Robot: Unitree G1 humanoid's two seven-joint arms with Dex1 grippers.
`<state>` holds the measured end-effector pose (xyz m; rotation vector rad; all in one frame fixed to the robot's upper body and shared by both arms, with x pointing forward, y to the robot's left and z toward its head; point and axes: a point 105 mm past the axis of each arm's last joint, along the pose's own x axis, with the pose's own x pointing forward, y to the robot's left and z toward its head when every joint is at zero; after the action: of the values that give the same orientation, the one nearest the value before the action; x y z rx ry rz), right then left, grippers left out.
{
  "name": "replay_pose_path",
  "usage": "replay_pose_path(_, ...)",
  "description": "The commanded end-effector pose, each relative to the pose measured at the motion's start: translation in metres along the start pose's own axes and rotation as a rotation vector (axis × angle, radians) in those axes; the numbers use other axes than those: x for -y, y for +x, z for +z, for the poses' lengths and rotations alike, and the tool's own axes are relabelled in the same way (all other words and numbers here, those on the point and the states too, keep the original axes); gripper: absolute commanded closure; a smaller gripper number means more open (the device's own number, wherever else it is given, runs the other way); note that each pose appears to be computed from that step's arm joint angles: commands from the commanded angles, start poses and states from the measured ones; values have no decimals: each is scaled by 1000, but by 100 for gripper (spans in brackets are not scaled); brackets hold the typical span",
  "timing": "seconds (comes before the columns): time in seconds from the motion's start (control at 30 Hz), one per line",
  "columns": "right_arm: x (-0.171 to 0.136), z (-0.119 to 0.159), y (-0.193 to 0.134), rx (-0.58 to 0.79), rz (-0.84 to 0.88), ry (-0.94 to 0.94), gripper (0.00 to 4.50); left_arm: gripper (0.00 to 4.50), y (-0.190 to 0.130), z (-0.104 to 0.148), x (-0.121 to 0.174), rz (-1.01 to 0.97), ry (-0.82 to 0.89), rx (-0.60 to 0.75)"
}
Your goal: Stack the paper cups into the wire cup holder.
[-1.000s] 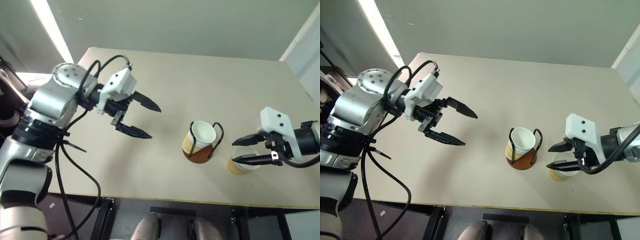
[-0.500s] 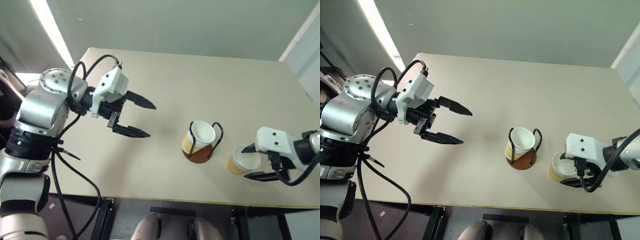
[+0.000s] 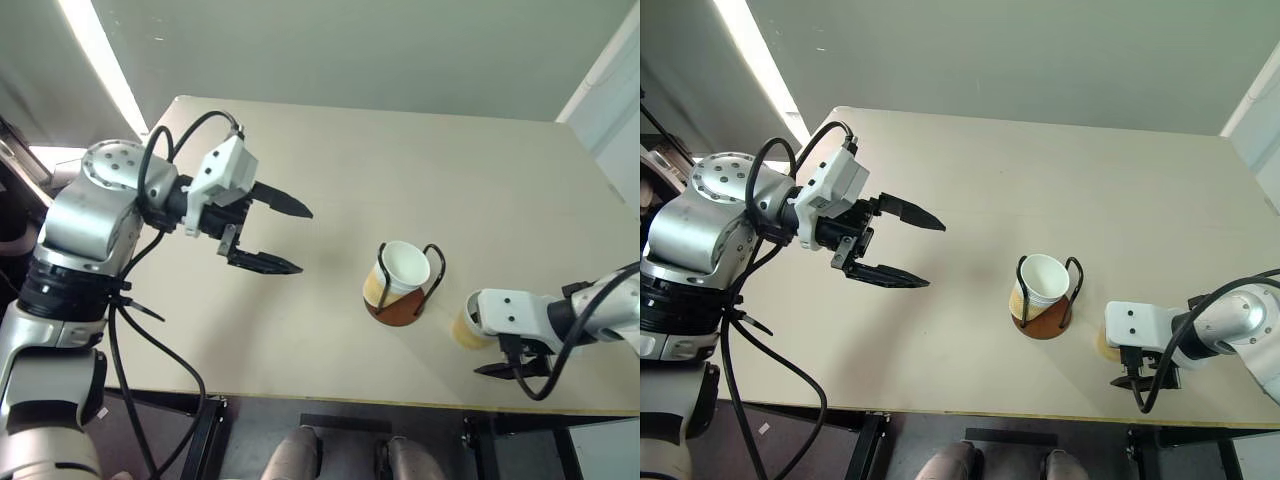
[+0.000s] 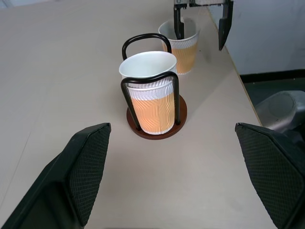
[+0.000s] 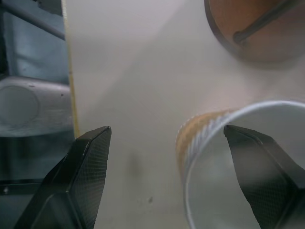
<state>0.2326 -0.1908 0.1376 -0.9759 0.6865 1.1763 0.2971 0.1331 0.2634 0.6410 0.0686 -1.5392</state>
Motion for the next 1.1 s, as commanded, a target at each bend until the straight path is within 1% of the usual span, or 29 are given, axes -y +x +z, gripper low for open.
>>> replay_pose_path(0.03, 8, 0, -4, -9, -33, -38, 147, 0, -4, 9, 1, 21, 46, 3)
replay_pose_path(0.27, 14, 0, -11, 10, -56, -29, 421, 0, -5, 8, -1, 42, 56, 12)
replay_pose_path(0.3, 15, 1, -14, 15, -63, -25, 446, 0, -5, 8, -1, 43, 56, 12)
replay_pose_path(0.4, 22, 4, -24, 29, -99, -14, 446, 0, -5, 8, -2, 45, 55, 14)
replay_pose_path(0.53, 45, 14, -58, 65, -196, 7, 446, 0, -5, 9, -3, 47, 62, 20)
replay_pose_path(0.67, 70, 41, -96, 143, -292, -24, 446, 0, -5, 10, -3, 43, 68, 22)
replay_pose_path(0.77, 80, 68, -112, 197, -314, -87, 446, 0, -4, 10, -3, 38, 71, 22)
replay_pose_path(0.8, 79, 82, -112, 236, -298, -114, 446, 0, -4, 10, -4, 37, 73, 24)
replay_pose_path(0.87, 75, 101, -107, 278, -255, -154, 446, 0, -3, 11, -4, 36, 76, 27)
replay_pose_path(1.1, 62, 129, -87, 332, -150, -182, 446, 0, -2, 11, -3, 35, 76, 31)
